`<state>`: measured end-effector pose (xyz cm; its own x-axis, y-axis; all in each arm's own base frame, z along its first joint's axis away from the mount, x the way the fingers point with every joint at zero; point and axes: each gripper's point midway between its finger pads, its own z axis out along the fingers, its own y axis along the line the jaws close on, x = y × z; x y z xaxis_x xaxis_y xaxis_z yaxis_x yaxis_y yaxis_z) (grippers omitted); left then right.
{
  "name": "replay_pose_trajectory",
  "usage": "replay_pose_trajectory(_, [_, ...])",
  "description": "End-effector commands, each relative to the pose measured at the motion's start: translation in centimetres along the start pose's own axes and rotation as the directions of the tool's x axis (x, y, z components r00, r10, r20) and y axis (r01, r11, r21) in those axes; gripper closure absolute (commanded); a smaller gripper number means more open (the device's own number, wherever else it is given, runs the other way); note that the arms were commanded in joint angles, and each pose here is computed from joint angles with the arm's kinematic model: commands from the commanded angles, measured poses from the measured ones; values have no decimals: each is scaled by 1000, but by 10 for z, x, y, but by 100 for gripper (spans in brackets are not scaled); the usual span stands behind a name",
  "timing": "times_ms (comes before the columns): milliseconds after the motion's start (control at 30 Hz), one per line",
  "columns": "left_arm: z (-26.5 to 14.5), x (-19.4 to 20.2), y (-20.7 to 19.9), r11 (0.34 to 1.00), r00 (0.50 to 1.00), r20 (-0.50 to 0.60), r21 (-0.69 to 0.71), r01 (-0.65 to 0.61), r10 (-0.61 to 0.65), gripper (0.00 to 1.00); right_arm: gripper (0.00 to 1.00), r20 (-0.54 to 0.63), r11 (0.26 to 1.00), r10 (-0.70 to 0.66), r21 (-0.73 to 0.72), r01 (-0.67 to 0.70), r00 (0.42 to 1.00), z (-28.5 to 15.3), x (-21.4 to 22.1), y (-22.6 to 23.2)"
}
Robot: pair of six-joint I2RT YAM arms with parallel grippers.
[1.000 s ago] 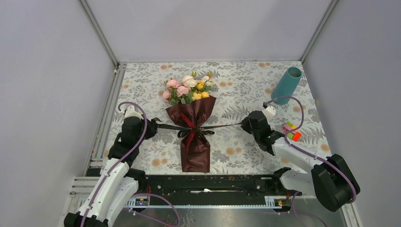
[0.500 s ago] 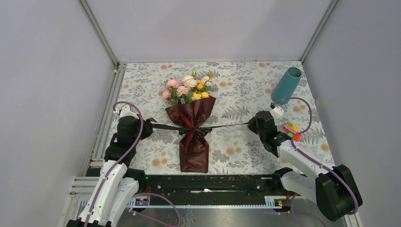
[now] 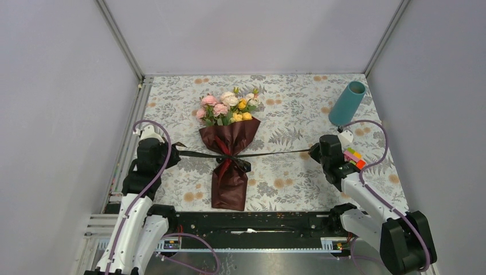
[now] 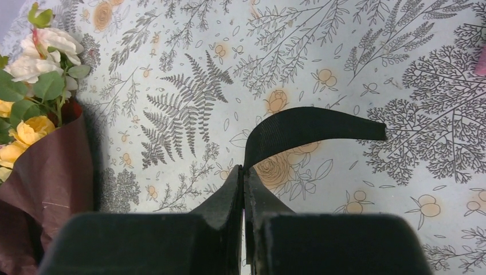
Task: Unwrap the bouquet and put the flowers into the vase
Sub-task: Untie the ribbon from the wrapping paper.
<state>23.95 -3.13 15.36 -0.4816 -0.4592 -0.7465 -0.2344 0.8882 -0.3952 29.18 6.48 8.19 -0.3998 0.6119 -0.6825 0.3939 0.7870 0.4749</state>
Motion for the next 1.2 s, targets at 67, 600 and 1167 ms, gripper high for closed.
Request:
replay_pose_trajectory(67, [-12, -34, 1, 998, 994, 90, -40, -53, 56, 100, 100, 20, 999, -16, 36, 15, 1000, 0, -8, -14])
replay_pose_trajectory(600, [-23, -61, 28, 967, 976, 140, -218, -136, 168, 100, 100, 35, 998, -4, 69, 2, 999, 0, -19, -29])
replay_pose_trajectory(1167, [-26, -77, 18, 968, 970, 154, -201, -153, 186, 100, 100, 47, 996, -4, 89, 0, 999, 2, -26, -36])
